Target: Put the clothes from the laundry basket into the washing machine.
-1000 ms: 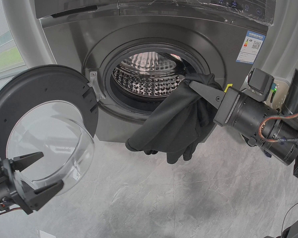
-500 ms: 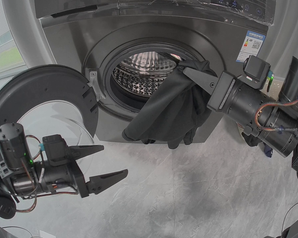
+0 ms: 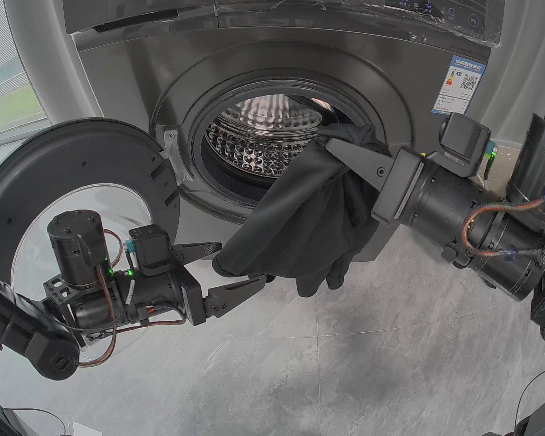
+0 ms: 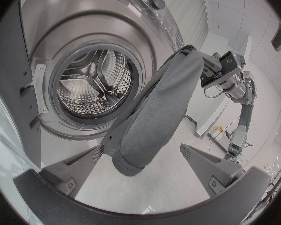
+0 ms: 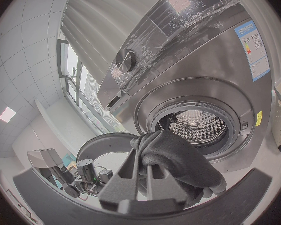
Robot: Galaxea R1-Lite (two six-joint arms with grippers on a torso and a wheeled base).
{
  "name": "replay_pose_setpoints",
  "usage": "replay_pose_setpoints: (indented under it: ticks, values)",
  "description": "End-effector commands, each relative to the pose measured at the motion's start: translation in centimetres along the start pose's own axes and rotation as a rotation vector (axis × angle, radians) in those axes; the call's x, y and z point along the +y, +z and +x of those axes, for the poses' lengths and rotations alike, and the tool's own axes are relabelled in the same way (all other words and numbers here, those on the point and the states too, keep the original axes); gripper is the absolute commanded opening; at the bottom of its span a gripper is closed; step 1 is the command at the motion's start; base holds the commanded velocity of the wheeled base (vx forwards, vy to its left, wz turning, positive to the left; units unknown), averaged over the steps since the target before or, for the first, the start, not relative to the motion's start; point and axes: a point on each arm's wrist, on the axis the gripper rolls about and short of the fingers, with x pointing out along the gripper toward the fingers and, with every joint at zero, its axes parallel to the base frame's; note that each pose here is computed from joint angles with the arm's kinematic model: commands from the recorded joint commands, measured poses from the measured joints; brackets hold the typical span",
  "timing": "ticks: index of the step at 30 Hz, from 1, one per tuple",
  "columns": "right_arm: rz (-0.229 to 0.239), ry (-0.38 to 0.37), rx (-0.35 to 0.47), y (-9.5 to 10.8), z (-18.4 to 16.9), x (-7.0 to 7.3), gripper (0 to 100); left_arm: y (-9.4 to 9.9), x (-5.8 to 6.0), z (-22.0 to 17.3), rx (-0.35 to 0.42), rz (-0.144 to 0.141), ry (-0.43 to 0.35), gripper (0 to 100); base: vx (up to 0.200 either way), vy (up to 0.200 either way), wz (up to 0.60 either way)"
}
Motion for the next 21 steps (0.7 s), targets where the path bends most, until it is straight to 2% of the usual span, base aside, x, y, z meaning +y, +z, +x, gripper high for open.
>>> replay_pose_setpoints:
  ticks: [1, 6, 9, 13, 14, 21]
  values:
    - [-0.001, 0.004, 0.001, 0.0, -0.1, 0.1, 0, -0.7, 0.8, 1.4, 0.017, -0.011, 0.004, 100, 0.0, 0.0, 0.0]
    - [0.0, 0.007, 0.002, -0.1, -0.2, 0.2, 0, -0.5, 1.4, 2.8, -0.022, -0.012, 0.002, 100, 0.0, 0.0, 0.0]
    - [0.001, 0.005, 0.011, -0.3, -0.2, 0.1, 0, -0.5, 1.7, 3.4, -0.054, -0.003, -0.003, 100, 0.0, 0.0, 0.0]
    - [-0.001, 0.005, 0.016, -0.4, -0.3, 0.1, 0, -0.5, 1.3, 3.6, -0.066, 0.004, -0.017, 100, 0.0, 0.0, 0.0]
    - [-0.001, 0.003, 0.016, -0.4, -0.3, 0.0, 0, -0.6, 1.2, 3.7, -0.066, 0.004, -0.022, 0, 0.0, 0.0, 0.0]
    - [-0.005, -0.013, 0.021, -0.5, -0.3, -0.5, 0, -0.6, 0.0, 3.6, -0.071, -0.001, -0.06, 0, 0.0, 0.0, 0.0]
